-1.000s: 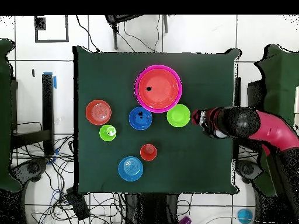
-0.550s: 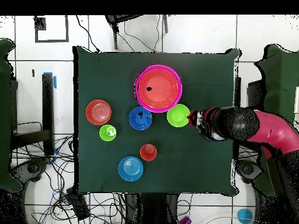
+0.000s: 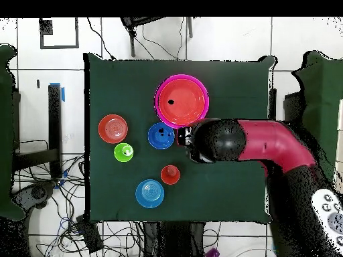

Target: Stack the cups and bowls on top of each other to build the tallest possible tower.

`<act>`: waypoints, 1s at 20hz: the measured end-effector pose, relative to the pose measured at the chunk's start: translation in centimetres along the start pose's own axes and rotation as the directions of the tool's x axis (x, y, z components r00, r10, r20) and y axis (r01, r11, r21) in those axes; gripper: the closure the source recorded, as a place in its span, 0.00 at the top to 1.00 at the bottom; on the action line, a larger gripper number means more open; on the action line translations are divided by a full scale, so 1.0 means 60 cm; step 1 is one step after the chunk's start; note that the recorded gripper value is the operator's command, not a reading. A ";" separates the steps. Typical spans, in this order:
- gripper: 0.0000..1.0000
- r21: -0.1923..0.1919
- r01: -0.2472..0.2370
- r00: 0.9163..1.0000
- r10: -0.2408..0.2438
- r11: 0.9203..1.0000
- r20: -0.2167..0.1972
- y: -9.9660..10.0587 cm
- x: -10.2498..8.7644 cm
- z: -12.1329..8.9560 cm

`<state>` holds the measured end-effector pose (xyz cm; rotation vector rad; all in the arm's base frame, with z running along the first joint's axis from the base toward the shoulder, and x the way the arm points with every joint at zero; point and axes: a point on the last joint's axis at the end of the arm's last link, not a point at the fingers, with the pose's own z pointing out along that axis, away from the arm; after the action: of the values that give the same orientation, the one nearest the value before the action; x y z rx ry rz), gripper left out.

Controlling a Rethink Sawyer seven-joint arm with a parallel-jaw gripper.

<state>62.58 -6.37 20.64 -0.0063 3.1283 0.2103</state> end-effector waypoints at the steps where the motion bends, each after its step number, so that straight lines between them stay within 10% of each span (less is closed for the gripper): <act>1: 1.00 0.003 0.000 1.000 0.000 1.000 0.000 0.028 -0.001 -0.006; 9: 1.00 0.015 -0.082 0.997 0.081 0.997 0.008 0.160 -0.004 -0.030; 20: 1.00 0.043 -0.143 0.990 0.144 0.989 -0.010 0.140 0.005 -0.010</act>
<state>62.23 1.90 22.33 0.2188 3.1472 0.1454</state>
